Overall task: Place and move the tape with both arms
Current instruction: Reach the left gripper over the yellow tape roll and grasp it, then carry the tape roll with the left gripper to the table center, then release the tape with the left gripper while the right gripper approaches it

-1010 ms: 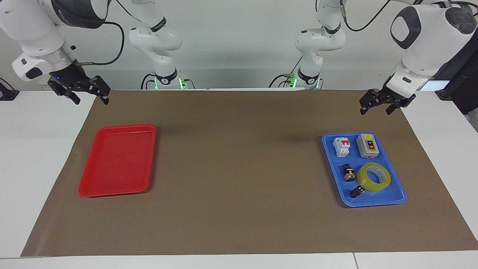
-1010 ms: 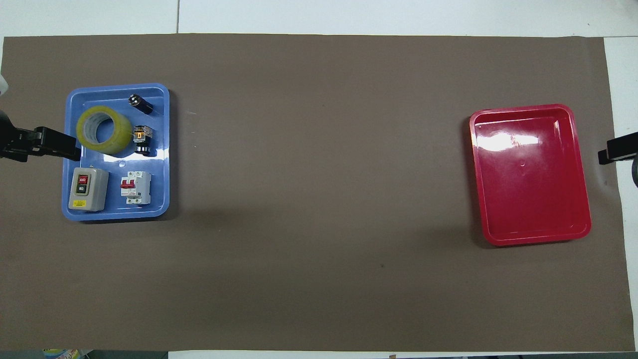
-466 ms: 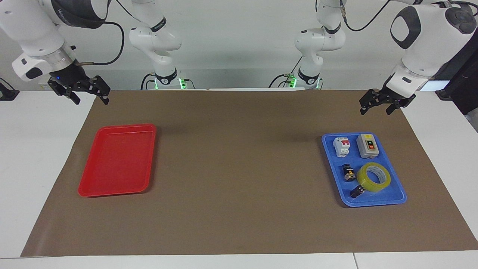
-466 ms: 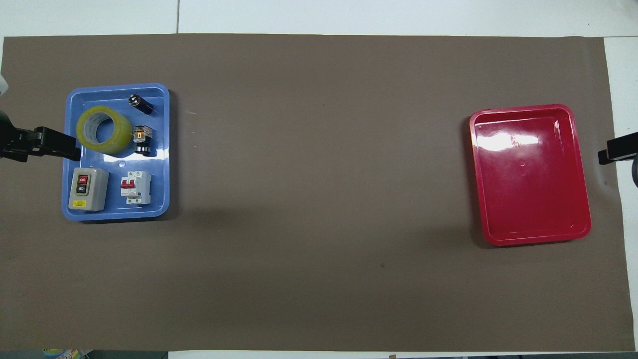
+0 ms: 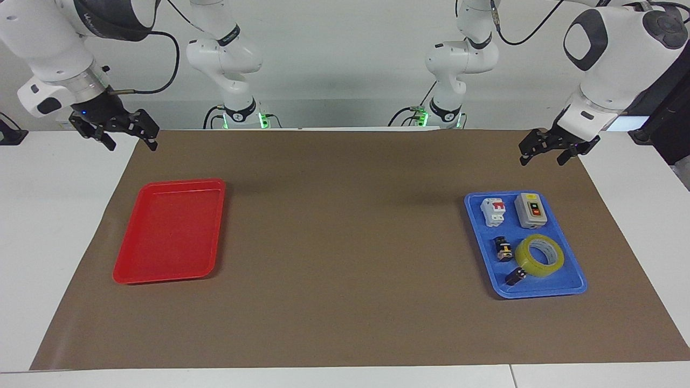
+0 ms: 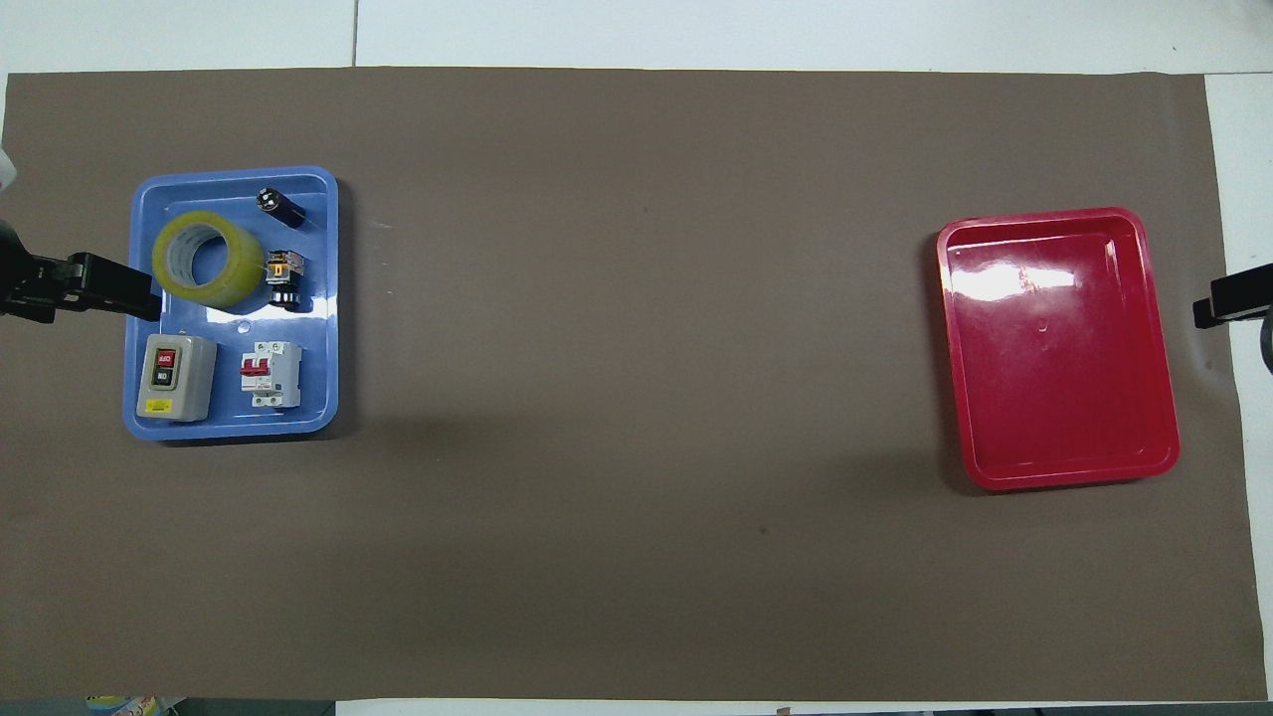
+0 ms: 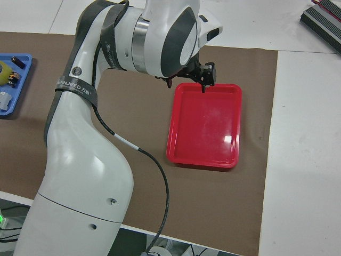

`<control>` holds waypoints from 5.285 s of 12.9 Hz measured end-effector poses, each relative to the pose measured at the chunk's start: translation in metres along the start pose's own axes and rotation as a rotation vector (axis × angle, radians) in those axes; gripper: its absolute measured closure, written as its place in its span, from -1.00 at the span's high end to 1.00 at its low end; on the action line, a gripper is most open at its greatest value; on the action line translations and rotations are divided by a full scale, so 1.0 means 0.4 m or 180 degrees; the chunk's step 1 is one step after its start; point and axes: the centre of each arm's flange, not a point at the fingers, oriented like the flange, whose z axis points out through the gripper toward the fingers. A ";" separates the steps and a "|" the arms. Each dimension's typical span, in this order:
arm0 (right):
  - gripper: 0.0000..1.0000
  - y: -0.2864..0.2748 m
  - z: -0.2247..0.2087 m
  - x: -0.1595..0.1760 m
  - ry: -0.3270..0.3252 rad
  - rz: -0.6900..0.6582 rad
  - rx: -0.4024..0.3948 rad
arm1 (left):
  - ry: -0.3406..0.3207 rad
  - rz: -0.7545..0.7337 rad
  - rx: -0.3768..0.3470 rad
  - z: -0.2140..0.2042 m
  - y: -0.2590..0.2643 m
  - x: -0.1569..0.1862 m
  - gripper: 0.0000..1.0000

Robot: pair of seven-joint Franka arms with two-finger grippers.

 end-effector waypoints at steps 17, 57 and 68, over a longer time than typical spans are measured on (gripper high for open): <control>1.00 0.001 0.000 0.000 -0.0001 0.0002 0.0000 | 0.0732 -0.0143 0.0155 0.458 -0.268 0.227 1.00; 1.00 -0.039 0.008 0.000 -0.0047 -0.0091 0.0011 | 0.0771 -0.0612 0.0127 0.702 1.029 -0.041 -0.36; 1.00 -0.770 0.306 0.098 0.0393 -0.0049 0.0227 | 0.0584 -0.0341 0.0024 0.264 0.456 0.037 1.00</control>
